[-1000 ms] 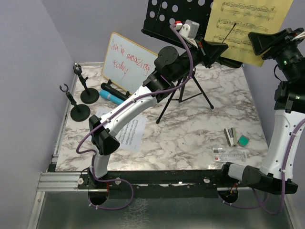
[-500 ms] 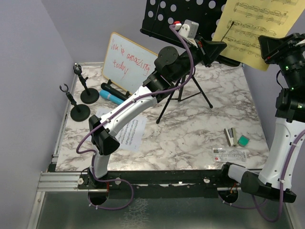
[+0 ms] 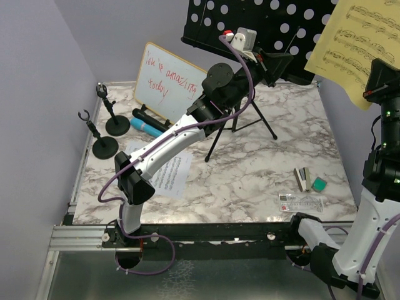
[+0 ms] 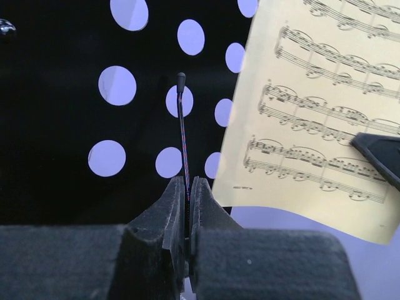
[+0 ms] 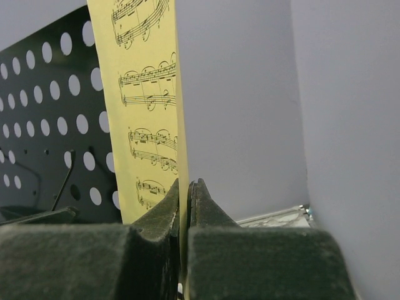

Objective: Pack up the instrument practice props
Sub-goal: Pick up the sheet music from the music stand.

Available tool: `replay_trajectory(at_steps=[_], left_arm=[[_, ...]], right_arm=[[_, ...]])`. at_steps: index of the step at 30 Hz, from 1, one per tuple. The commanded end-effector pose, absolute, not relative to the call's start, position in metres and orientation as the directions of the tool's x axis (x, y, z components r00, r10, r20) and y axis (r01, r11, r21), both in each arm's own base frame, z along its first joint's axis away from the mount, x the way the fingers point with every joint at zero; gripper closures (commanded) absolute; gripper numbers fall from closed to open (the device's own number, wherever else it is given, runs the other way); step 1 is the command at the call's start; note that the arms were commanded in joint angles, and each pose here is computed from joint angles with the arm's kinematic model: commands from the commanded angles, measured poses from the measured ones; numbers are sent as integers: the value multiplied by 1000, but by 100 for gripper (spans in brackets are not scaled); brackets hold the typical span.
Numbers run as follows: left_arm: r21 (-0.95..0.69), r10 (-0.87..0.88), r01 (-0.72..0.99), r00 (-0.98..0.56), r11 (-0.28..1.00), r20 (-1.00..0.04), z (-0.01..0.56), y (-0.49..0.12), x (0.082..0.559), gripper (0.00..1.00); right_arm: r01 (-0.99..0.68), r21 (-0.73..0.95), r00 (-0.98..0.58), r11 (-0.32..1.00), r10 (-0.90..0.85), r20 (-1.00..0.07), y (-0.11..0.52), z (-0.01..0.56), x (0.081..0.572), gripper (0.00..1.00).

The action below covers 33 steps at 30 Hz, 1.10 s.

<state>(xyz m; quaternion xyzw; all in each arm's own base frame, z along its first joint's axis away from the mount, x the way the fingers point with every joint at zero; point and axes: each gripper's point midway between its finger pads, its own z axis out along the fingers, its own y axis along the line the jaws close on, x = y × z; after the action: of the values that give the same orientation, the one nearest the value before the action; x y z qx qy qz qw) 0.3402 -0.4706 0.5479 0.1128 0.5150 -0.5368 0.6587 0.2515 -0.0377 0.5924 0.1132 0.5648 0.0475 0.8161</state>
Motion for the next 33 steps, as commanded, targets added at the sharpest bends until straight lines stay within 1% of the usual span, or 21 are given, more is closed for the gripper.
replay_trajectory(at_steps=[1,3,4,6,8,10,15,17,19,22,24,25,28,33], left_arm=[[-427,-631,764,-33,484,-775,560,-441,355,94],[-430,-630,759,-33,489,-776,559,-440,356,93],[-431,-629,757,-35,490,-777,557,-441,357,90],[-433,-628,757,-39,490,-778,556,-442,357,77],[-434,-627,758,-43,487,-778,557,-441,356,71],[-435,-626,761,-49,481,-778,557,-442,354,61],[-431,-621,771,-59,469,-782,558,-441,349,47],[-429,-619,773,-61,467,-783,558,-439,347,43],[-425,-614,775,-61,468,-787,559,-438,345,37],[-409,-599,776,-50,480,-799,563,-432,341,21],[-392,-586,779,-39,489,-809,565,-427,337,7],[-384,-580,782,-35,492,-814,567,-424,334,2],[-342,-556,797,-9,498,-831,571,-413,321,1],[-248,-486,820,42,516,-873,560,-393,298,1]], right_arm=[[186,295,349,937,217,-911,-61,573,243,99],[201,315,349,928,232,-908,-62,567,240,99],[200,320,346,926,239,-907,-62,564,239,99],[198,333,342,922,253,-905,-61,558,237,99],[220,344,341,913,259,-904,-65,551,236,99],[243,361,336,900,271,-902,-68,543,235,99],[288,402,315,869,310,-897,-74,519,231,99],[301,400,306,866,310,-900,-75,513,229,99],[316,395,289,863,309,-906,-76,507,227,99],[336,389,258,858,313,-914,-77,496,225,99],[328,389,231,861,326,-917,-73,485,226,99],[319,390,217,864,334,-917,-71,479,227,99],[275,405,162,872,373,-914,-59,462,232,99],[179,437,42,882,437,-898,-34,433,241,99]])
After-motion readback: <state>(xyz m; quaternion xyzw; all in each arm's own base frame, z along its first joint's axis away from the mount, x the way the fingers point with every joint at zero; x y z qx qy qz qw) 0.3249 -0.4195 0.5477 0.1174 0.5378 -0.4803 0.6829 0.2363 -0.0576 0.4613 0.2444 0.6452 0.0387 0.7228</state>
